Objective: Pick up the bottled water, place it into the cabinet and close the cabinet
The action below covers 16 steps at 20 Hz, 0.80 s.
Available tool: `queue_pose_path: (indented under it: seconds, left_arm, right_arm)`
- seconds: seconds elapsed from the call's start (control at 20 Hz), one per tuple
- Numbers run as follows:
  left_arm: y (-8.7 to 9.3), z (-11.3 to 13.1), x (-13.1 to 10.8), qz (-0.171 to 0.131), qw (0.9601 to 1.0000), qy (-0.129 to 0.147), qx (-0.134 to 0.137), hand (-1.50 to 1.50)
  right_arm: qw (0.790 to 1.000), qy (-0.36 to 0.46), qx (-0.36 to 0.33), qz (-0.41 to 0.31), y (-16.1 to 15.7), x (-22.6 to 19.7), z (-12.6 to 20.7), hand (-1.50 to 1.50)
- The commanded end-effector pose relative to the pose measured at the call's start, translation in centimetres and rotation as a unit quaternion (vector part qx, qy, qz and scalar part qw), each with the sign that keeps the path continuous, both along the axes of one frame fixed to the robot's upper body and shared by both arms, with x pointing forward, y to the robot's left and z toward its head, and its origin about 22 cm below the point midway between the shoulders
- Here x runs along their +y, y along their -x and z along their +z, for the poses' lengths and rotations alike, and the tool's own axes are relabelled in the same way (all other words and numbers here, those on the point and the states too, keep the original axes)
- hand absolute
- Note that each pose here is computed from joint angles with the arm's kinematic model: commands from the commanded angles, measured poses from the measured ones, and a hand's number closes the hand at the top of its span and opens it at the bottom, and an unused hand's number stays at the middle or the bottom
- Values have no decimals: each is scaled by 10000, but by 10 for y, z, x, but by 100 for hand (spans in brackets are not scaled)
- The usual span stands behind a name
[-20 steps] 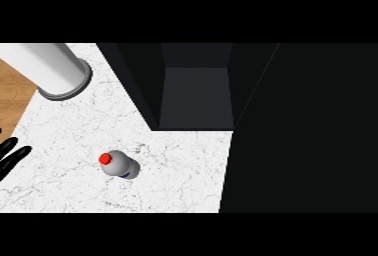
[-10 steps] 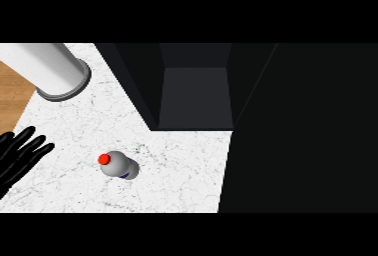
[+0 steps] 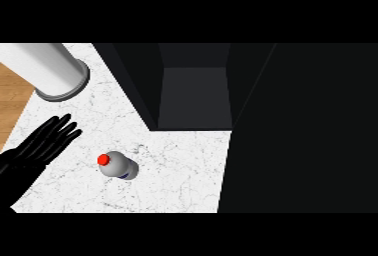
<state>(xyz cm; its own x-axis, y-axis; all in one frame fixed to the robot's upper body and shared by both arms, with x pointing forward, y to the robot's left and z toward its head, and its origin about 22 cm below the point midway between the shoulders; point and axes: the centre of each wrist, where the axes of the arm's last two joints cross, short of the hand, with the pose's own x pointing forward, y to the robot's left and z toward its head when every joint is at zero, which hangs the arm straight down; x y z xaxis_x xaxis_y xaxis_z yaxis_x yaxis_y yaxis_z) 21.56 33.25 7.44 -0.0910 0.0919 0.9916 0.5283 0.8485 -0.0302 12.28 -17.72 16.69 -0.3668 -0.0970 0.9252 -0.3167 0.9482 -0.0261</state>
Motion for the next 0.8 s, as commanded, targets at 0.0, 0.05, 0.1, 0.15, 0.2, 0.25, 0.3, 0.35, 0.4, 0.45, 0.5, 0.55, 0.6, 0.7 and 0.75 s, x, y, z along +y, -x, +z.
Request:
queue_pose_path:
  seconds: [0.0, 0.05, 0.1, 0.15, 0.2, 0.25, 0.3, 0.35, 0.4, 0.45, 0.5, 0.55, 0.6, 0.7, 0.75]
  left_arm:
    - [-10, -29, 8, -20, 9996, -103, 263, -150]
    - [-1, -31, -5, 100, 9996, -187, 168, -150]
    - [-13, -49, -13, 103, 9993, -190, 306, -150]
    - [-18, -50, 2, 29, 9990, -259, 376, -150]
    - [-3, -50, 6, 14, 9990, -323, 308, -150]
    - [-18, -61, -2, -28, 9988, -265, 417, -150]
    - [-30, -54, 4, 15, 9986, -335, 411, -150]
    - [-29, -69, 10, 105, 9982, -357, 469, -150]
    - [-38, -72, -4, 74, 9978, -399, 529, -150]
    - [-4, -95, 23, 52, 9977, -235, 639, -150]
    - [-30, -85, -2, 60, 9971, -362, 668, -150]
    - [-18, -105, 11, -80, 9974, -273, 668, -150]
    - [-42, -107, 1, -2, 9969, -429, 661, -150]
    - [-22, -127, 9, 53, 9964, -394, 755, -150]
    - [-50, -113, -9, 64, 9959, -544, 722, -150]
  right_arm:
    - [9996, 24, -211, -185, 22, -4, 27, -150]
    - [9994, 137, -223, -230, 27, -7, 25, -150]
    - [9994, 121, -239, -218, 17, -2, 23, -150]
    - [9995, 186, -166, -189, 11, -13, 10, -150]
    - [9993, 28, -306, -233, 23, 0, 19, -150]
    - [9993, 113, -245, -276, 28, -4, 28, -150]
    - [9995, 118, -195, -196, 16, 0, 17, -150]
    - [9998, 27, -159, -147, 28, 6, 21, -150]
    - [9995, 53, -208, -213, 18, 1, 19, -150]
    - [9993, 99, -255, -244, 22, -1, 23, -150]
    - [9994, 80, -275, -217, 34, -11, 32, -150]
    - [9995, 97, -201, -241, 16, -4, 15, -150]
    - [9996, 70, -199, -206, 9, 5, 18, -150]
    - [9997, 61, -202, -105, 28, -3, 26, -150]
    - [9993, 53, -223, -302, 23, -4, 31, -150]
